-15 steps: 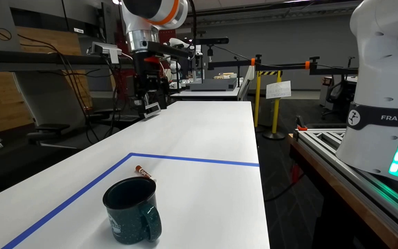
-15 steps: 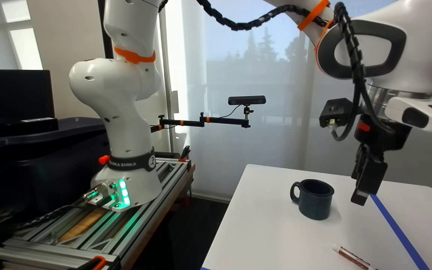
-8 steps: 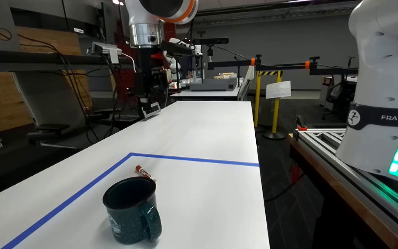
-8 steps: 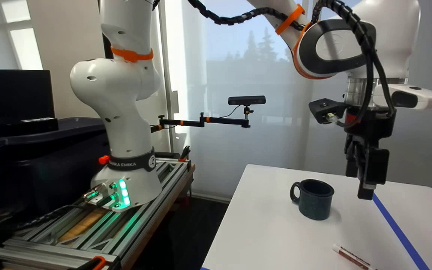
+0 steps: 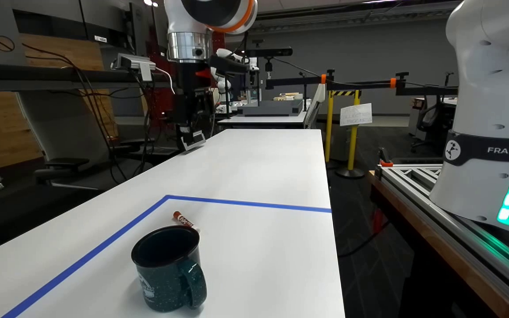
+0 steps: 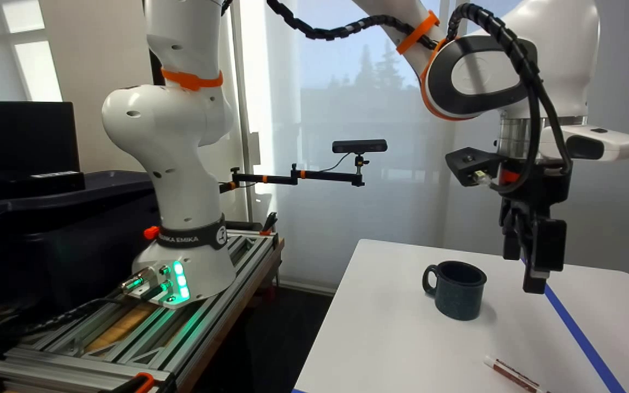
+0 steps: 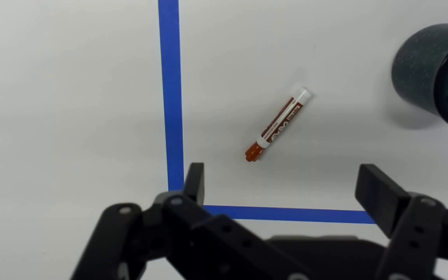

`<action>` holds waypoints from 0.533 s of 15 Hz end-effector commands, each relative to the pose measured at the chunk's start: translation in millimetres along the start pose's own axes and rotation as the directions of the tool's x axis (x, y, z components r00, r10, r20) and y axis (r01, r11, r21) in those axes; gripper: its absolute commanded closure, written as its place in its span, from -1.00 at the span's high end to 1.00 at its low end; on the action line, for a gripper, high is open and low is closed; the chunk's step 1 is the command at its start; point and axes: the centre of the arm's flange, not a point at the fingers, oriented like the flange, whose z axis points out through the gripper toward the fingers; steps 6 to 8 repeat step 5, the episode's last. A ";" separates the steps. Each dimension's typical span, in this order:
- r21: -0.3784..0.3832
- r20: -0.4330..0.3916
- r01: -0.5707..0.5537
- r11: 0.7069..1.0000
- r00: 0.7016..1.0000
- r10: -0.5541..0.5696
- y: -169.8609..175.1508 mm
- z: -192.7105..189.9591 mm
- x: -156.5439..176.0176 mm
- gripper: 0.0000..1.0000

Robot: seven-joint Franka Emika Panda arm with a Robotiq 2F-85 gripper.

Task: Take the marker out of the cup

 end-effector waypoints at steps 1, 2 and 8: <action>0.000 -0.001 0.000 1.000 1.000 0.000 0.0 -0.3 0.0 1.00; 0.000 -0.001 0.000 1.000 1.000 0.000 0.0 -0.6 -0.1 1.00; 0.000 -0.002 0.000 1.000 1.000 0.000 0.1 -1.0 -0.2 1.00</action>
